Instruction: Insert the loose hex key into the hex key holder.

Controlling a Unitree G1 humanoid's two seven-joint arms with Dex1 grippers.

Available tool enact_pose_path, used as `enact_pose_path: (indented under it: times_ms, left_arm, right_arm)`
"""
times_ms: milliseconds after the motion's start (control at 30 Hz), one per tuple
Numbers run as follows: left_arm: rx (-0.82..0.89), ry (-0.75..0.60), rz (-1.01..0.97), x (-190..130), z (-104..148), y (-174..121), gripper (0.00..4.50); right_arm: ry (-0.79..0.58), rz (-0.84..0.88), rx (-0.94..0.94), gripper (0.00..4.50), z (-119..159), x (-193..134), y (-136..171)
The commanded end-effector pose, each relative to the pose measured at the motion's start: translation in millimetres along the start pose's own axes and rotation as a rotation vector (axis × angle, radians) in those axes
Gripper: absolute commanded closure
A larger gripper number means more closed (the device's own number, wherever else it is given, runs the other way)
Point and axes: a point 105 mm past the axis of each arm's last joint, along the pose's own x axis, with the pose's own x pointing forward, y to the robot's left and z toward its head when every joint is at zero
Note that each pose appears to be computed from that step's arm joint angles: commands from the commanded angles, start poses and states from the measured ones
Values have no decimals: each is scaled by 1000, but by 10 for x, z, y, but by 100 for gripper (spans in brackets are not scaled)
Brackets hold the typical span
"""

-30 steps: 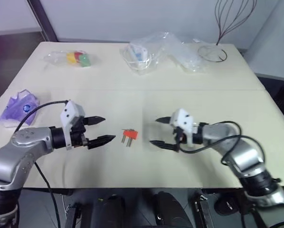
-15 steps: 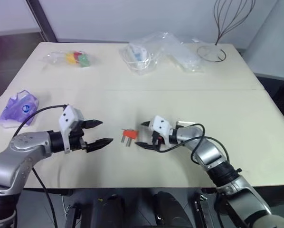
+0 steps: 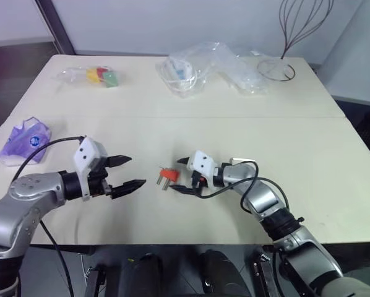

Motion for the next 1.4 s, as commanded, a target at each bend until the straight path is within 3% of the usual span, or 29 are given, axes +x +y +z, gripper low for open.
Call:
enact_pose_path:
  times_ms: [33,167,200,267,300,533,800,1067,1133,1233,1400]
  left_arm:
    - [50,-27,5,-25,114,-9,1]
    - [52,-29,5,-17,119,-5,0]
    - [52,-29,5,-17,119,-6,0]
    - [53,-29,4,-17,118,-5,0]
    - [53,-28,5,-17,118,-4,0]
    - [55,-32,3,-1,128,1,0]
    - [28,-118,-53,84,356,30,0]
    - [-29,-213,-171,207,657,42,0]
    - [-49,-265,-231,296,816,50,0]
    - [-54,-304,-292,384,961,32,0]
    - [-62,-334,-354,463,1089,-7,0]
  right_arm:
    - [11,-10,-7,26,-27,-6,-33]
    - [30,-3,0,178,-95,-17,-11]
    - [32,-4,1,247,-104,-17,-8]
    - [36,-6,7,343,-120,-18,-5]
    - [36,-6,8,353,-126,-18,-3]
    - [26,-66,-69,353,-64,-47,-100]
    - [-75,-339,-554,353,516,-385,-539]
    - [-147,-400,-1060,353,1019,-684,-527]
    - [-236,-428,-1221,353,1318,-834,-472]
    - [-320,-441,-1345,353,1522,-948,-388]
    - [-371,-441,-1438,353,1611,-1025,-330]
